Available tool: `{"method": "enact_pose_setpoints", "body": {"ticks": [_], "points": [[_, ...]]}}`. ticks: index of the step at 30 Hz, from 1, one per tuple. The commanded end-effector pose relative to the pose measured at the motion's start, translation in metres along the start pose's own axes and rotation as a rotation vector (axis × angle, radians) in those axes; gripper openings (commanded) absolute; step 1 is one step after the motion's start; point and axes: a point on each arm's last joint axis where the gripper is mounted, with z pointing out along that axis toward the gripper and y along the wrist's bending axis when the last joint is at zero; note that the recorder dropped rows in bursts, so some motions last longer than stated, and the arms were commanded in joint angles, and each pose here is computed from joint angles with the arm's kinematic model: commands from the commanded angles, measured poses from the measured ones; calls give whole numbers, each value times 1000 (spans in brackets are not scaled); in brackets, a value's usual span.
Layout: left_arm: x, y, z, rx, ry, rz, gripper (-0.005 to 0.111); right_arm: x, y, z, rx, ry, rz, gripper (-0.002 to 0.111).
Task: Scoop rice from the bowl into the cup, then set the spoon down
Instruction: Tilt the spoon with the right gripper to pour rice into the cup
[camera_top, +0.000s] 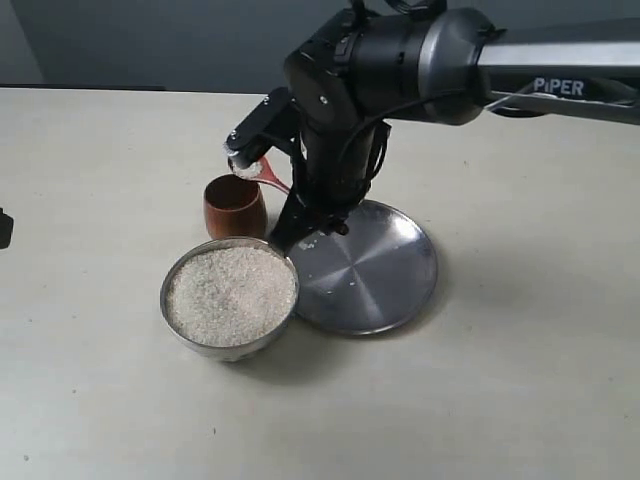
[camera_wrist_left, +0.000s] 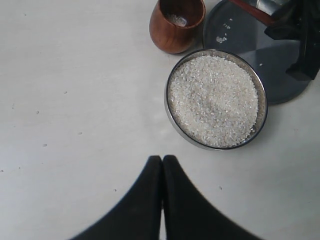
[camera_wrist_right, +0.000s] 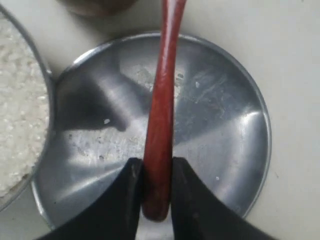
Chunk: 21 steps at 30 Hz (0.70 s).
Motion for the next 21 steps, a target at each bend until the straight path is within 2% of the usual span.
{"method": "enact_pose_setpoints", "body": {"ticks": [1,11,21], "points": [[0,0,0,-1,-4,-2,0,-4,6,-4,32,-14,-52,-1],[0,0,0,-1,-4,-2,0,-4,12,-7,125,25,-154,-1],[0,0,0,-1,-4,-2,0,0,10,6,162,96,-178,-1]]}}
